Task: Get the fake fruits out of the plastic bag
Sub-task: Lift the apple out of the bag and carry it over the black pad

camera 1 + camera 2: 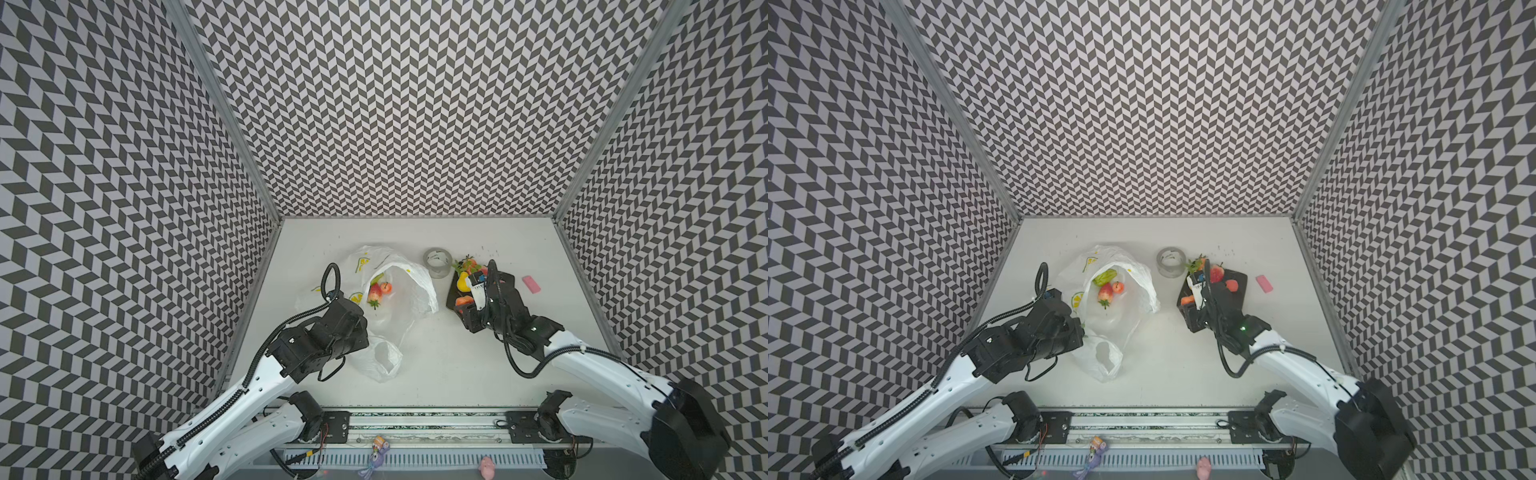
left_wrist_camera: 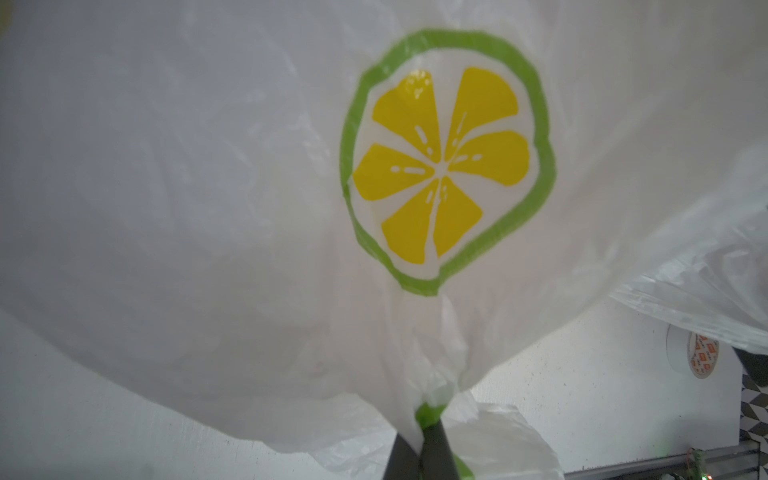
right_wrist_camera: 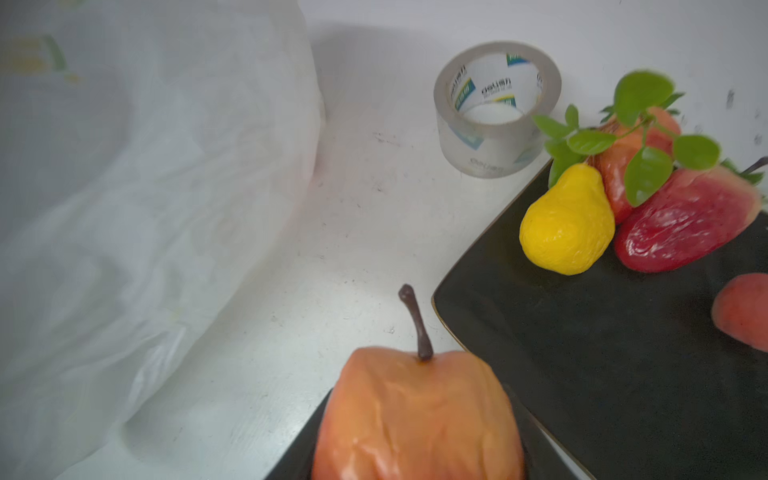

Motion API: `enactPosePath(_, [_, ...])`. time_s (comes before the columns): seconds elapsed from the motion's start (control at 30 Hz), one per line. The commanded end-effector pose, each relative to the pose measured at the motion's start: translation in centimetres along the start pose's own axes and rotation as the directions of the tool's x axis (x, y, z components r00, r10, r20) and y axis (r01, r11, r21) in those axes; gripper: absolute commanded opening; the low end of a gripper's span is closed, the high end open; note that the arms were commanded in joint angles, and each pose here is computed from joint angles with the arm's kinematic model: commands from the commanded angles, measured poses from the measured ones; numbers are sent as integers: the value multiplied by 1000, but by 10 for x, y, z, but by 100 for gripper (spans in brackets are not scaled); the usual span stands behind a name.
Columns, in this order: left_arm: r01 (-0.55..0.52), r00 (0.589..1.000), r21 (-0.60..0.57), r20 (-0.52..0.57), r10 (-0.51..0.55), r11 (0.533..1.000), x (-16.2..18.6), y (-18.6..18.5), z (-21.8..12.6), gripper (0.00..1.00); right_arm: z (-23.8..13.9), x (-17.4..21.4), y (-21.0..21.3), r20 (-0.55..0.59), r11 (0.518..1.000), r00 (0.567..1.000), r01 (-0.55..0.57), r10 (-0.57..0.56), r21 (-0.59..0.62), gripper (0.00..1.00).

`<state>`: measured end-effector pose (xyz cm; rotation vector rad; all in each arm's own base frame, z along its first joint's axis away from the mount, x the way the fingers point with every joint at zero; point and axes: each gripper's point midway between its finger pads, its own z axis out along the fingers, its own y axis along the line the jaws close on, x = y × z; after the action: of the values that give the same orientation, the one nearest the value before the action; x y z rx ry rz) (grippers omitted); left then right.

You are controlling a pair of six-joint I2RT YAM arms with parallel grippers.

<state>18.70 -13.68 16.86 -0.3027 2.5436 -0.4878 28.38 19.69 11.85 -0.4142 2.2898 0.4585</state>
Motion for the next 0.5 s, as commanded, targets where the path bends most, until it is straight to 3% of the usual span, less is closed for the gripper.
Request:
enactPosePath(0.0, [3,1000,0,24,-3,1000,-5,1,-1,0,21,-22,-2,58,1000,998,-11,12,-27,23])
enactPosePath(0.2, [8,1000,2,24,-8,1000,-5,1,-2,0,57,-19,-17,20,1000,1000,-23,23,1,25])
enactPosePath(0.47, [13,1000,-2,28,-13,1000,-5,3,-4,0,77,-23,-23,26,999,999,-43,43,16,28])
